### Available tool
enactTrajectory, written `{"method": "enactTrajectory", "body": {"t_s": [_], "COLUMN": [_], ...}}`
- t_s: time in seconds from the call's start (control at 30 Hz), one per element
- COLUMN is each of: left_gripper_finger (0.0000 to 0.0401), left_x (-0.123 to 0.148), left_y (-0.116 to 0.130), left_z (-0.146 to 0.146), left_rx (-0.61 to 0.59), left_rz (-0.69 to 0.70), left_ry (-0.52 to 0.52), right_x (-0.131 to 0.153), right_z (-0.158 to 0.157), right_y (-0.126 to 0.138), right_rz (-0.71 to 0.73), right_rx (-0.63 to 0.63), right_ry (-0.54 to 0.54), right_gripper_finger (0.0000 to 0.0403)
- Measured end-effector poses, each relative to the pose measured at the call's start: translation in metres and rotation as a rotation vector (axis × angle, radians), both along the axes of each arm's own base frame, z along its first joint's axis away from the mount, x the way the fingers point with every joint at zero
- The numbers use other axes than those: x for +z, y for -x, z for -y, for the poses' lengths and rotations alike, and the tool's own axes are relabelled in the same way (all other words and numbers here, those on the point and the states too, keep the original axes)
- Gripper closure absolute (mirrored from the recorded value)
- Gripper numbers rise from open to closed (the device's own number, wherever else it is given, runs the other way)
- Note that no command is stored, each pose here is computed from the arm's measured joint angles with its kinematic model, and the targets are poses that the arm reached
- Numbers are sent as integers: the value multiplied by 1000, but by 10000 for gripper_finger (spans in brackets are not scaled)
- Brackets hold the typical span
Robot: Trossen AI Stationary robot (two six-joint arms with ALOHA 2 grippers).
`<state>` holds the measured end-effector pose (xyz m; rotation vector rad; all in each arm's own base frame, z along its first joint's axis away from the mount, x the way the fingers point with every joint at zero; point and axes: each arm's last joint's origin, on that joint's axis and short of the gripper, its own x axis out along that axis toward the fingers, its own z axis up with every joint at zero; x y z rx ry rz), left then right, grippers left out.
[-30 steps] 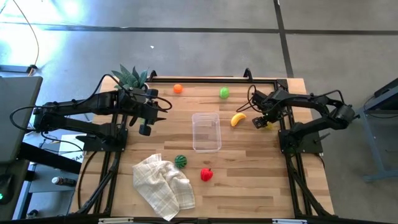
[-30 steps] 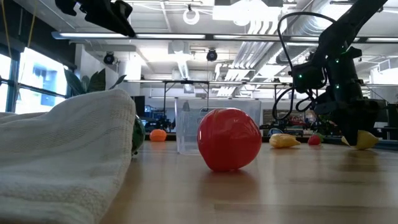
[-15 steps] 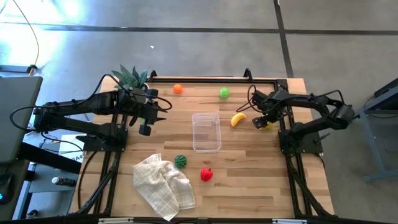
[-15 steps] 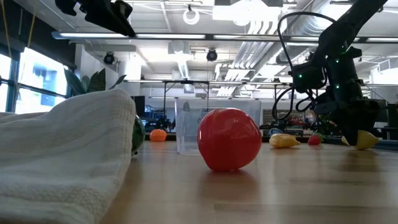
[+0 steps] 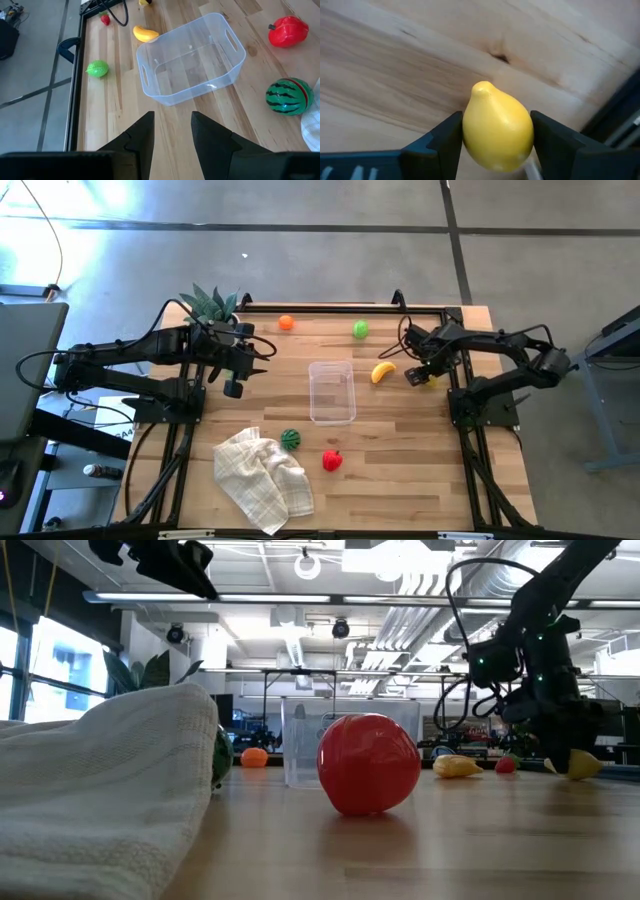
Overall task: Pick and placing Produce into tupperware
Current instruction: Put the yellow lemon into the transparent bin
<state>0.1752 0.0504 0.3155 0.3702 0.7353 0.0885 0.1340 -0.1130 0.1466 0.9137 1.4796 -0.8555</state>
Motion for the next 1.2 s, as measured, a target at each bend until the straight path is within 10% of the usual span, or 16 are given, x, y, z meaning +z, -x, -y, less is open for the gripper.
{"method": "enactTrajectory", "body": {"t_s": [0.43,0.97,1.2], "left_gripper_finger": [284,284,284], "left_x": [0,0,0], "left_y": [0,0,0], "left_z": [0,0,0], "left_rx": [0,0,0], "left_rz": [0,0,0], "left_ry": [0,0,0], "right_x": [58,251,290], "right_z": [8,-17,-30], "right_y": [-19,-70,-93], "right_rz": [293,998,1058], "right_rx": [51,368,504], "right_ry": [71,451,563], "right_gripper_finger": [212,212,212]}}
